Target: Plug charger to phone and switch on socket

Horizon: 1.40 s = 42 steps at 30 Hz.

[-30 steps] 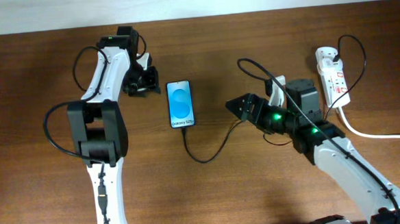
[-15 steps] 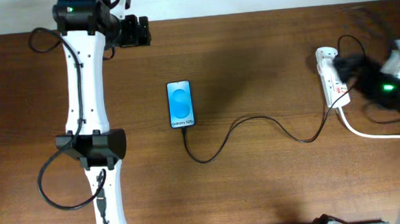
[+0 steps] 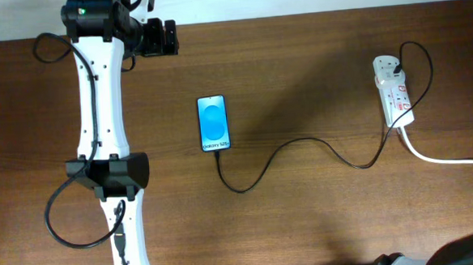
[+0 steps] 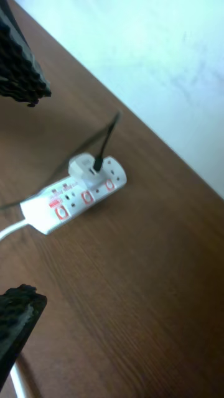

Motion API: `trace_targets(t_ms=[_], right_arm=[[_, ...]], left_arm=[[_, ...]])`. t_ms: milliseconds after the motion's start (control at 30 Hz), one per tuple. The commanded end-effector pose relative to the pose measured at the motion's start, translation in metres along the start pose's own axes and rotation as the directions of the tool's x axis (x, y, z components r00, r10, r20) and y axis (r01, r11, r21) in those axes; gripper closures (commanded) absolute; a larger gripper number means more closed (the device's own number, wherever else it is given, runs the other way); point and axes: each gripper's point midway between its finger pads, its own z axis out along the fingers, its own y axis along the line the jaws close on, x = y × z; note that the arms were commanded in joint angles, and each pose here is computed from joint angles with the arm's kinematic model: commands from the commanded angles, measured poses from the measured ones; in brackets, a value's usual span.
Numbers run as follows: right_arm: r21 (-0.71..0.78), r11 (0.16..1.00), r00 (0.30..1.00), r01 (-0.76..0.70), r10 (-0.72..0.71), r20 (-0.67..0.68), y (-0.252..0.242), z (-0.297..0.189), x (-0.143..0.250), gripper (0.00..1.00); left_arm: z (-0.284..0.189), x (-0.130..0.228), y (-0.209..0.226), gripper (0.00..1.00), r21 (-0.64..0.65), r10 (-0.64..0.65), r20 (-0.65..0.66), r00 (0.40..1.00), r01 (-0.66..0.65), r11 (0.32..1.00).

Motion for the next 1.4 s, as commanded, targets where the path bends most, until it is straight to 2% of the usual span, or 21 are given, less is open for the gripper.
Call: trace_targets(t_ms=[0, 133, 267, 400, 600, 833, 1167, 1367], right_arm=[[0.013, 1.0, 0.999, -0.006, 0.007, -0.045, -0.024, 0.036, 0.003, 0.01], [0.009, 0.999, 0.993, -0.032, 0.032, -0.11, -0.046, 0.081, 0.02, 0.01], [0.026, 1.0, 0.991, 0.01, -0.006, -0.131, -0.046, 0.116, 0.031, 0.01], [0.127, 0.99, 0.986, 0.068, -0.048, -0.157, -0.051, 0.141, 0.044, 0.01], [0.119, 0.992, 0.975, 0.052, -0.025, -0.22, -0.046, 0.172, 0.072, 0.01], [0.1, 0.995, 0.963, 0.021, 0.007, -0.27, -0.049, 0.2, 0.098, 0.02], [0.078, 0.997, 0.96, -0.003, 0.025, -0.278, -0.037, 0.225, 0.114, 0.01], [0.09, 0.994, 0.958, 0.069, -0.041, -0.282, -0.033, 0.23, 0.118, 0.02]], left_arm=[[-0.014, -0.005, 0.002, 0.01, -0.008, 0.006, 0.033, 0.999, -0.006, 1.0], [-0.014, -0.005, 0.002, 0.01, -0.008, 0.006, 0.033, 0.999, -0.005, 1.0], [-0.014, -0.005, 0.002, 0.01, -0.008, 0.006, 0.033, 0.999, -0.005, 1.0], [-0.014, -0.005, 0.002, 0.01, -0.008, 0.006, 0.033, 0.999, -0.005, 1.0], [-0.014, -0.005, 0.002, 0.01, -0.008, 0.006, 0.033, 0.999, -0.005, 1.0], [-0.014, -0.005, 0.002, 0.01, -0.008, 0.006, 0.033, 0.999, -0.006, 1.0], [-0.014, -0.005, 0.002, 0.01, -0.008, 0.006, 0.033, 0.999, -0.005, 1.0], [-0.014, -0.005, 0.002, 0.01, -0.008, 0.006, 0.033, 0.999, -0.005, 1.0]])
